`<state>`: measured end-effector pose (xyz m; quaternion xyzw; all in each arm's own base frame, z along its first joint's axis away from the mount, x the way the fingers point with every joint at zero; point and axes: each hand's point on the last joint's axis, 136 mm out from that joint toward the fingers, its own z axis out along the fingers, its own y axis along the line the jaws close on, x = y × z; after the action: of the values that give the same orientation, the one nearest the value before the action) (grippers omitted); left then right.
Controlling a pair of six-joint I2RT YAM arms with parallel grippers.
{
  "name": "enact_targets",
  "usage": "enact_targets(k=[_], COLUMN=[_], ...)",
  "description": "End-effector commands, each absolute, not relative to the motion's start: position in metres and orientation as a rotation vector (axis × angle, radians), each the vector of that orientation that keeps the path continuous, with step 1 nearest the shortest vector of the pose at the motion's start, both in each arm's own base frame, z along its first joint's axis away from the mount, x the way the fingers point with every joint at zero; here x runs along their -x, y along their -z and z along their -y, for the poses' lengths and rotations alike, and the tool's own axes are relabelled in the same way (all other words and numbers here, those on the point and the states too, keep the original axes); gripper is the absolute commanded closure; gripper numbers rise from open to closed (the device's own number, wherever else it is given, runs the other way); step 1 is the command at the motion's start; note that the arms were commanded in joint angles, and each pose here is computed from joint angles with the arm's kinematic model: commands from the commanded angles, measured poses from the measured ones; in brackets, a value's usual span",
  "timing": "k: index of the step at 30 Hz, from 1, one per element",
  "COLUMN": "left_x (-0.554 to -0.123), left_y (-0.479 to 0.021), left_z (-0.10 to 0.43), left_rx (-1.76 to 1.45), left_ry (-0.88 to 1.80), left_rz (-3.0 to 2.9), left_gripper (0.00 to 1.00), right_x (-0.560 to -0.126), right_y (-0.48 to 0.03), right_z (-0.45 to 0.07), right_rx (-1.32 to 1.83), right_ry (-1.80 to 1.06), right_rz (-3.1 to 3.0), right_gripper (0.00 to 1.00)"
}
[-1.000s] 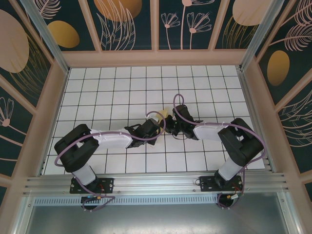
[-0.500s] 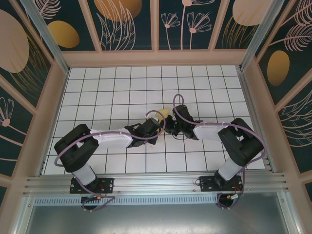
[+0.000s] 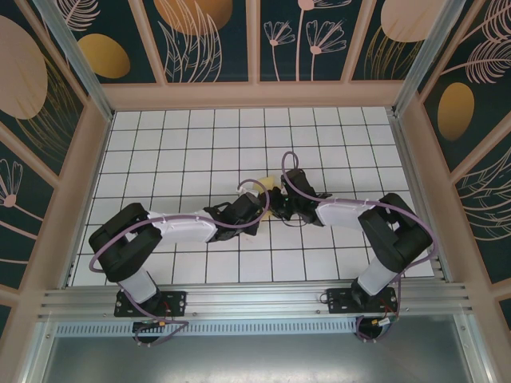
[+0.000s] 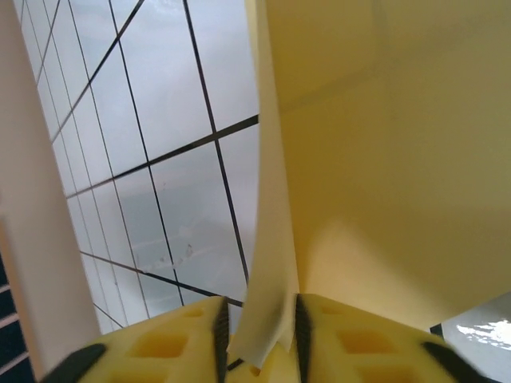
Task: Fold a paper plane with a square sheet of paper (pick it up from the middle)
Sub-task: Fourth fold the wing at the center of the table.
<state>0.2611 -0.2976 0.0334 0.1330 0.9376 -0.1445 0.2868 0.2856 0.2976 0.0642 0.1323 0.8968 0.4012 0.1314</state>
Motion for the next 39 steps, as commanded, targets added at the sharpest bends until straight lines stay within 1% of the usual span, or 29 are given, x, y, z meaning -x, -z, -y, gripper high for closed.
enact_targets(k=[1, 4, 6, 10, 12, 13, 16, 19, 23, 34, 39], left_x=[-0.262, -0.263, -0.261, -0.258, -0.256, -0.255, -0.253, -0.253, -0.253, -0.248, -0.247], left_y=[-0.043, -0.047, -0.047, -0.047, -0.046, -0.045, -0.042, -0.038, -0.036, -0.027, -0.026], left_z=[0.302, 0.301, 0.301, 0.3, 0.3, 0.301, 0.302, 0.299, 0.293, 0.29, 0.289], left_rx=[-0.3, -0.262, -0.25, -0.223, -0.218, -0.221, -0.213, -0.182, -0.119, -0.096, -0.118], left_ry=[0.506, 0.603, 0.695, 0.82, 0.872, 0.905, 0.951, 0.972, 1.032, 1.072, 1.059], left_rz=[-2.483, -2.477, -2.474, -2.468, -2.469, -2.467, -2.476, -2.485, -2.481, -2.496, -2.5], left_gripper=[1.0, 1.0, 1.0, 1.0, 1.0, 1.0, 1.0, 1.0, 1.0, 1.0, 0.95], right_x=[-0.289, -0.291, -0.292, -0.291, -0.289, -0.287, -0.284, -0.284, -0.289, -0.293, -0.292], right_y=[-0.086, -0.094, -0.103, -0.119, -0.124, -0.124, -0.117, -0.106, -0.093, -0.081, -0.069], right_z=[-0.292, -0.278, -0.268, -0.26, -0.264, -0.268, -0.281, -0.291, -0.301, -0.32, -0.323], right_rx=[-0.308, -0.311, -0.309, -0.259, -0.21, -0.18, -0.113, -0.083, -0.085, -0.028, -0.029], right_ry=[-1.116, -1.074, -1.057, -1.066, -1.094, -1.114, -1.133, -1.116, -1.122, -1.145, -1.129], right_rz=[-2.572, -2.548, -2.519, -2.474, -2.472, -2.479, -2.521, -2.562, -2.592, -2.638, -2.677], right_gripper=[0.59, 0.47, 0.41, 0.37, 0.4, 0.43, 0.57, 0.68, 0.76, 0.78, 0.79])
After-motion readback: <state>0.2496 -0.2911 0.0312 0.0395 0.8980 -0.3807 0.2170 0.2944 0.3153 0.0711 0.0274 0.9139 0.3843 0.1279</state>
